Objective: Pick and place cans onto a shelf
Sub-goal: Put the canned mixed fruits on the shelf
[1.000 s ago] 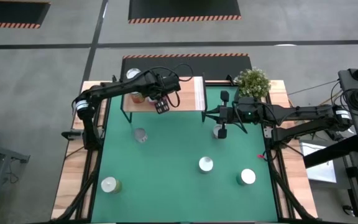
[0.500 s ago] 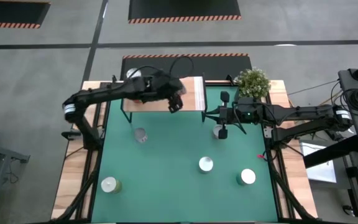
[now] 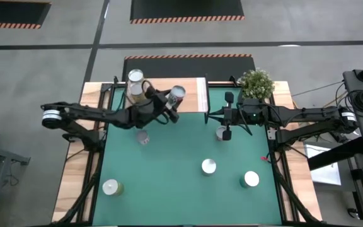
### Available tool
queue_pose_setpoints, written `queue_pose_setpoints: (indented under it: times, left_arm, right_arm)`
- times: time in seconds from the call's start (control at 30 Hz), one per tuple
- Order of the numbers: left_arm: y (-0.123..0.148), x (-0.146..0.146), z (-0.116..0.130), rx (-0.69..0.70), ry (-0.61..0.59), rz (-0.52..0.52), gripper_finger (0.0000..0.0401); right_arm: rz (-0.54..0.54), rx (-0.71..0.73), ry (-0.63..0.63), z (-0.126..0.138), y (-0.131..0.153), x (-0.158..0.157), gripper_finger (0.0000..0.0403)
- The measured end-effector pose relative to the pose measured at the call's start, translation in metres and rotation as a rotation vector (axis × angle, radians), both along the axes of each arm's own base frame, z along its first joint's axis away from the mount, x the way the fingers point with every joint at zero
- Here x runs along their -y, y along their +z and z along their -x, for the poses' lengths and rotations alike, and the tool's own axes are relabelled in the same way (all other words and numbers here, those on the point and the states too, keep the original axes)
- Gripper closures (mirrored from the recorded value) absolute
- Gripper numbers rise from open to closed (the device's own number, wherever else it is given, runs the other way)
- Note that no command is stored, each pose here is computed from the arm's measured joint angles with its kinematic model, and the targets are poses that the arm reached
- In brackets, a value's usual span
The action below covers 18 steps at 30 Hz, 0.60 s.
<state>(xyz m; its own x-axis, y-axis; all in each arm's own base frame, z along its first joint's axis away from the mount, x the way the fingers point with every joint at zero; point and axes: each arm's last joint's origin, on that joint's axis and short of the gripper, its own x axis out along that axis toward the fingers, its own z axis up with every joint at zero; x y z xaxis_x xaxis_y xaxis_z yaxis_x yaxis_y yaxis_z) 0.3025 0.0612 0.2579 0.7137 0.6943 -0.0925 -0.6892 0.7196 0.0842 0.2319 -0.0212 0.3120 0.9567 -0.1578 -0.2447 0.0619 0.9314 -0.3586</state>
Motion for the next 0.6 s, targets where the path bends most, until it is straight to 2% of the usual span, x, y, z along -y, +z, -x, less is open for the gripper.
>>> queue_pose_setpoints:
  times: [0.23, 0.6]
  left_arm:
    - [-0.030, 0.001, 0.011, 0.003, 0.039, 0.004, 0.0121]
    - [-0.041, 0.001, 0.013, -0.027, 0.051, 0.008, 0.0119]
  right_arm:
    - [-0.001, -0.001, 0.000, 0.000, 0.000, 0.000, 0.0390]
    - [-0.001, -0.001, 0.000, 0.000, 0.000, 0.000, 0.0390]
